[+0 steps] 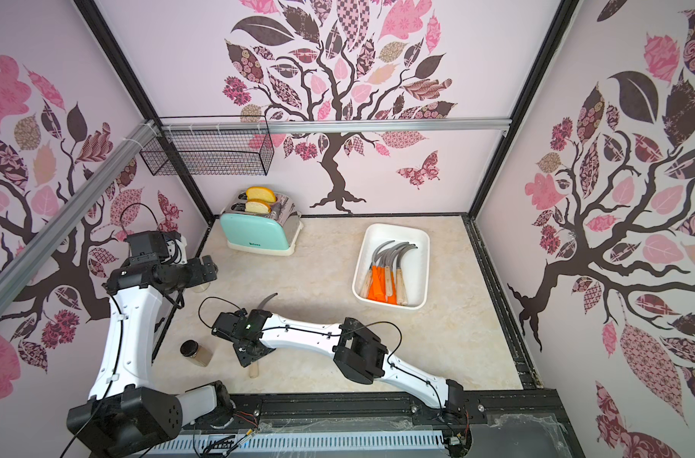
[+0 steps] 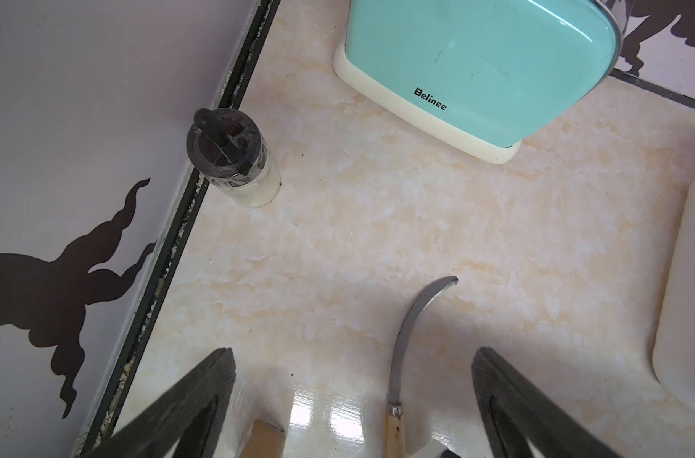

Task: Put small sickles into storage boxes
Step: Pick up the sickle at the center of the board.

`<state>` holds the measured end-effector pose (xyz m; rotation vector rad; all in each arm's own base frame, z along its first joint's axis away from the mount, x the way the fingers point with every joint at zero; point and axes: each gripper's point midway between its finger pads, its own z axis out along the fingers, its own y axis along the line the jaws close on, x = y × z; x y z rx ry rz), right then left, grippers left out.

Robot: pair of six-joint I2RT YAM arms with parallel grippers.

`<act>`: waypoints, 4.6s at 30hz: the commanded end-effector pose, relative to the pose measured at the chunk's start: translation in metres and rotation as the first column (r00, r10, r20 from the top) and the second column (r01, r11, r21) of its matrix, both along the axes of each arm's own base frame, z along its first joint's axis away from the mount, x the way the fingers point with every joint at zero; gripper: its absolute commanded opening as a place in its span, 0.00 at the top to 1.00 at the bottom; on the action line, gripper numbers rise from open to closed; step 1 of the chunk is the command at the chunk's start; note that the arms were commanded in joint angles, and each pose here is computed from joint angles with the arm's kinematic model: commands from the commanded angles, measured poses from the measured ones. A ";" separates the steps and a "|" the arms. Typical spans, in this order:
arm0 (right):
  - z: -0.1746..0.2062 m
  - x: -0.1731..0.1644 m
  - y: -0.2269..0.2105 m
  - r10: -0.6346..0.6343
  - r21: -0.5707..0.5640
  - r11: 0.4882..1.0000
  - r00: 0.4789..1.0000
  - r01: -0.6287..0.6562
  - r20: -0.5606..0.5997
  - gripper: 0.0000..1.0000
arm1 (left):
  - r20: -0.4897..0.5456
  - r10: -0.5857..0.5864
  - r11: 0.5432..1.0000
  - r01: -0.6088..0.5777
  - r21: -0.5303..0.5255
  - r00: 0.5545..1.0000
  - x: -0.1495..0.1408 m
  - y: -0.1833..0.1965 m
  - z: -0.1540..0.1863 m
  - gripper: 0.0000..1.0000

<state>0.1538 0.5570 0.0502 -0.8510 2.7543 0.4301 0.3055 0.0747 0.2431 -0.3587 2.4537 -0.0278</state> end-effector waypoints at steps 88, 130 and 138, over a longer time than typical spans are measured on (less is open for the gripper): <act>-0.059 -0.004 -0.023 0.056 -0.217 0.975 0.998 -0.047 0.033 0.93 | 0.021 -0.029 0.999 0.029 -0.018 0.999 -0.002 -0.005 0.006 0.02; 0.038 0.029 -0.068 0.091 -0.160 0.985 0.988 -0.071 0.122 1.00 | 0.042 -0.003 0.998 0.006 -0.070 0.999 0.024 -0.002 0.015 0.02; 0.058 0.033 -0.100 0.074 -0.170 0.984 0.986 -0.049 0.146 1.00 | 0.028 -0.024 0.998 0.025 -0.050 0.999 0.024 -0.001 0.007 0.02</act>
